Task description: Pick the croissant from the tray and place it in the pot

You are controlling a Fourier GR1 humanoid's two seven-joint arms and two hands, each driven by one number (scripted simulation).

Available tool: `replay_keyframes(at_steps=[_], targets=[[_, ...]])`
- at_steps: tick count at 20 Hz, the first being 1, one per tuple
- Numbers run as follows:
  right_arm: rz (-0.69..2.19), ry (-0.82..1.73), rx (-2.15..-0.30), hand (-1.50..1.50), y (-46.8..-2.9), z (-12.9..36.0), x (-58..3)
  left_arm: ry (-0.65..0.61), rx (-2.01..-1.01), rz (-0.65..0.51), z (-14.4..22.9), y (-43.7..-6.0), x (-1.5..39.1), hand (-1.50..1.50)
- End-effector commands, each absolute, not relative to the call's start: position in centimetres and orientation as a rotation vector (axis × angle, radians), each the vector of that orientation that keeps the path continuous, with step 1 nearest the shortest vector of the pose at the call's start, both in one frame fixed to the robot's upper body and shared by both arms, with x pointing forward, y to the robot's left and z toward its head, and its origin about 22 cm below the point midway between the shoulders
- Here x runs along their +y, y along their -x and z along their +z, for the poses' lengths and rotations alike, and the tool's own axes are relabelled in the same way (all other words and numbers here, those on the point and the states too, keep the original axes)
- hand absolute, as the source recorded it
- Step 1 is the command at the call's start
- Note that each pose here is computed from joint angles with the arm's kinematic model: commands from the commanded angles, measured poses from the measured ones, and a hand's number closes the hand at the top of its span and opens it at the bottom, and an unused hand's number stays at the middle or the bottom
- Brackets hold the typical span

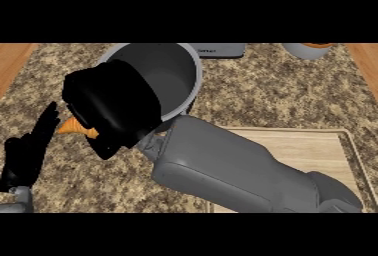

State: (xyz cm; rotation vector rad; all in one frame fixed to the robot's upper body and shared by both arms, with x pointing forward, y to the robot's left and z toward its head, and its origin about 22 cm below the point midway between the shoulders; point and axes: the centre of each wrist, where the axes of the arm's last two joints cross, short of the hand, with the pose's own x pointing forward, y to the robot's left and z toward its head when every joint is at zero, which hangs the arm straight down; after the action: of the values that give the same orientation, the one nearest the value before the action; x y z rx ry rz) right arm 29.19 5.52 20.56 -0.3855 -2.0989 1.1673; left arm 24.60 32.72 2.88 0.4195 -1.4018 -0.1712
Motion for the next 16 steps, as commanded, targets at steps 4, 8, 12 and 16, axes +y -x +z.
replay_keyframes(at_steps=[4, 8, 12, 16], targets=[[1.157, 0.461, -2.089, 1.50, -35.1, 20.7, 5.9, -0.416, -1.396, -0.178, 3.2, -24.6, 32.4, 0.00], [1.180, 0.477, -2.052, 1.50, -37.5, 19.0, 5.0, -0.379, -1.435, -0.217, 3.8, -25.0, 30.9, 0.00], [1.241, 0.556, -2.025, 1.50, -38.9, 17.8, 4.4, -0.375, -1.441, -0.228, 3.0, -25.0, 30.6, 0.00], [1.286, 0.598, -1.994, 1.50, -39.4, 16.7, 4.0, -0.363, -1.444, -0.245, 1.8, -25.8, 30.7, 0.00]])
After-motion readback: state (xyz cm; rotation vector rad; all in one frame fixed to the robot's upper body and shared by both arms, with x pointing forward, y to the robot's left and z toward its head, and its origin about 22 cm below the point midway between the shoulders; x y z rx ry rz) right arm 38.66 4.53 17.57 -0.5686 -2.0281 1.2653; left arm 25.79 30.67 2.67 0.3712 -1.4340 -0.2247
